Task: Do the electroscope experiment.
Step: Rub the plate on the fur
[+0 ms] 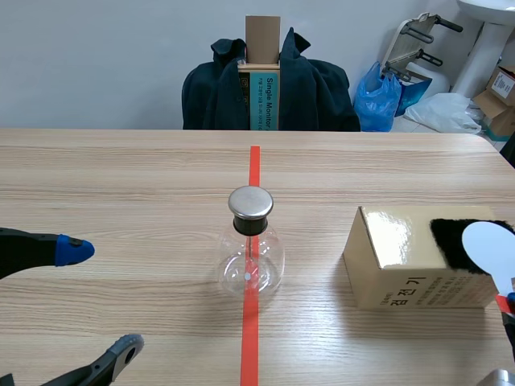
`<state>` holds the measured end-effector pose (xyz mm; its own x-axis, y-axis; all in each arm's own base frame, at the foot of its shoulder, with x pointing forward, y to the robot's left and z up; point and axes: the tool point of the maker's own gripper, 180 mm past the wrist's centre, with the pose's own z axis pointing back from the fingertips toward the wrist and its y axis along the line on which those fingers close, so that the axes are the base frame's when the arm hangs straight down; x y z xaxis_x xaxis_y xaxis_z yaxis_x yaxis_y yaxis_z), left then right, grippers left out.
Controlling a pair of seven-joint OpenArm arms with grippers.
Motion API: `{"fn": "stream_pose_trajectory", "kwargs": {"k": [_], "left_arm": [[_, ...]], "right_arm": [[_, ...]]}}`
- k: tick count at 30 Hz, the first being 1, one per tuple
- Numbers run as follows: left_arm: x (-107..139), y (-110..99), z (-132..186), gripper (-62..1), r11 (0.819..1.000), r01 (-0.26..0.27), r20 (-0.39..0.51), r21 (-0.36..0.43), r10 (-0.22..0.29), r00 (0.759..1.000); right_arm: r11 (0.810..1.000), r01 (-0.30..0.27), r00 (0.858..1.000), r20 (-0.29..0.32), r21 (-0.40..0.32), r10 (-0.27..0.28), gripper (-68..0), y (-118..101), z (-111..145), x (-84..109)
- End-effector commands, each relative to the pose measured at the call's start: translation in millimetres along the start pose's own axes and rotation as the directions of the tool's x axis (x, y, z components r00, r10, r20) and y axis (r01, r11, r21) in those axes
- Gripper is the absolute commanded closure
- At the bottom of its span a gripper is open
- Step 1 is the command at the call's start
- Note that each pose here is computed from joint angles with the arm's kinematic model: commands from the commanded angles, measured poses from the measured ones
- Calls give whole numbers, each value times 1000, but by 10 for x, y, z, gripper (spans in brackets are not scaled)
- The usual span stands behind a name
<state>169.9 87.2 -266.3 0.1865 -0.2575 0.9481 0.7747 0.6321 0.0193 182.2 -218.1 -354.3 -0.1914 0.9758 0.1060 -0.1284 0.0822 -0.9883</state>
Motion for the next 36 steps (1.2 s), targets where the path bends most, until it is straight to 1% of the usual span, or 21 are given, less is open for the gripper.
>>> {"fn": "stream_pose_trajectory", "kwargs": {"k": [1,3,4,7,8,9,12,13,17,18,21,22,23,24,26,27,28,30,32,35,36], "left_arm": [[101,-23,-16,-623,1000,-8,40,-5,8,999],[101,-23,-16,-623,1000,-8,40,-5,8,999],[101,-23,-16,-623,1000,-8,40,-5,8,999],[101,-23,-16,-623,1000,-8,40,-5,8,999],[101,-23,-16,-623,1000,-8,40,-5,8,999],[101,-23,-16,-623,1000,-8,40,-5,8,999],[101,-23,-16,-623,1000,-8,40,-5,8,999],[101,-23,-16,-623,1000,-8,40,-4,8,999],[101,-23,-16,-623,1000,-8,40,-5,8,999],[101,-23,-16,-623,1000,-8,40,-5,8,999],[101,-23,-16,-623,1000,-8,40,-4,8,999],[101,-23,-16,-623,1000,-8,40,-4,8,999],[101,-23,-16,-623,1000,-8,40,-4,8,999],[101,-23,-16,-623,1000,-9,40,-4,9,999],[100,-23,-16,-623,1000,-8,40,-4,8,999],[100,-23,-16,-623,1000,-8,40,-4,8,999],[100,-23,-17,-623,1000,-9,40,-4,9,999],[101,-23,-17,-623,1000,-9,41,-3,9,999],[101,-23,-17,-623,1000,-9,41,-3,9,999],[101,-23,-17,-623,1000,-9,40,-3,9,999],[101,-23,-17,-623,1000,-9,40,-3,9,999]], "right_arm": [[997,-60,995,73,-40,63,-9,-95,-21,104],[997,-64,994,89,-36,67,-9,-84,-19,135],[997,-64,996,66,-36,67,-9,-88,-22,92],[997,-66,994,-85,-38,62,-8,-115,-22,-189],[997,-69,992,-104,-37,65,-9,-120,-19,-231],[997,-72,994,-91,-35,68,-8,-118,-21,-212],[998,-63,996,63,0,63,-8,-31,-29,70],[998,-66,995,72,0,66,-8,-28,-28,91],[997,-64,991,-116,-34,60,-8,-105,-18,-233],[997,-67,992,-105,-31,64,-8,-99,-18,-215],[997,-78,993,93,-14,79,-8,-50,-23,126],[996,-82,990,116,-21,84,-8,-57,-21,171],[997,-76,993,92,-25,78,-8,-61,-25,142],[997,-69,997,21,-27,70,-8,-67,-30,29],[997,-65,991,-115,-28,62,-8,-78,-18,-202],[997,-65,990,-125,-27,62,-8,-79,-15,-222],[997,-69,994,-92,-26,66,-8,-78,-22,-169],[997,-72,996,54,-14,72,-8,-41,-30,84],[997,-74,991,109,-21,76,-8,-43,-23,191],[998,-61,995,-79,-26,59,-8,-56,-26,-112],[998,-65,993,-102,-25,62,-8,-63,-20,-165]]}}
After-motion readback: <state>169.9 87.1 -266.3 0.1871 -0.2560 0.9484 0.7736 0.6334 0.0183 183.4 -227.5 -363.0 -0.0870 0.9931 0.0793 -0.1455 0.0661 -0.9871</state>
